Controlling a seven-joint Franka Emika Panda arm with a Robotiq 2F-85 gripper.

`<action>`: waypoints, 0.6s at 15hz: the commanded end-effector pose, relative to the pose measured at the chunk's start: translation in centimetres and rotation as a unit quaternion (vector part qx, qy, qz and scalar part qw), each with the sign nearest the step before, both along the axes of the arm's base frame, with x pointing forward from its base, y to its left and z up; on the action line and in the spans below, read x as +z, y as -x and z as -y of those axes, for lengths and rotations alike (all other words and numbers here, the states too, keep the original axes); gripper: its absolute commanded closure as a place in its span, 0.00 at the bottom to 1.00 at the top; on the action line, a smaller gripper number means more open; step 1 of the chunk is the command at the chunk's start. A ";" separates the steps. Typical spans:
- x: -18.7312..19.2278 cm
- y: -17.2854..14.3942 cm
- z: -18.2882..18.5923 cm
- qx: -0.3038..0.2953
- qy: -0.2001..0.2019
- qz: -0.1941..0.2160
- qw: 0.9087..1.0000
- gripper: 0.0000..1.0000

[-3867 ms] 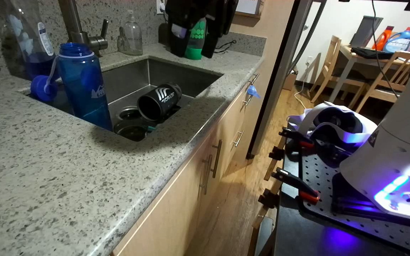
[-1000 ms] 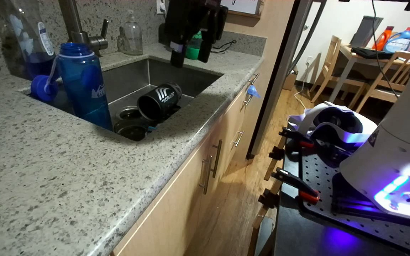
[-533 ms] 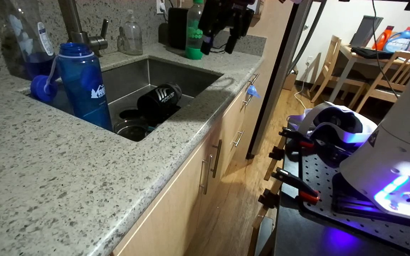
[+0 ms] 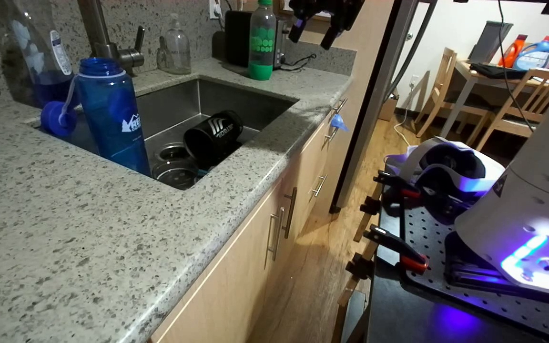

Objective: Place the green bottle in the sink

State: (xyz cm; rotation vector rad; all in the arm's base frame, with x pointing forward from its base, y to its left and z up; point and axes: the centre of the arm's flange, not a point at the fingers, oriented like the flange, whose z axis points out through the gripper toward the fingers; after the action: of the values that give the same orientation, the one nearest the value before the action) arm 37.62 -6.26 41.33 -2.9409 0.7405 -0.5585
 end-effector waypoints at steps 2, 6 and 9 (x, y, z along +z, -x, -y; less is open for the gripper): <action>0.1 0.0 -0.1 0.001 0.000 0.002 1.000 0.00; 0.2 -0.7 0.1 -0.005 0.002 0.005 1.000 0.00; 1.2 -1.7 1.3 -0.020 -0.014 0.012 1.000 0.00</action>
State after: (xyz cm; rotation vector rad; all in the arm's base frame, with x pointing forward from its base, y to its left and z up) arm 37.85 -6.44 41.67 -2.9337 0.7487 -0.5672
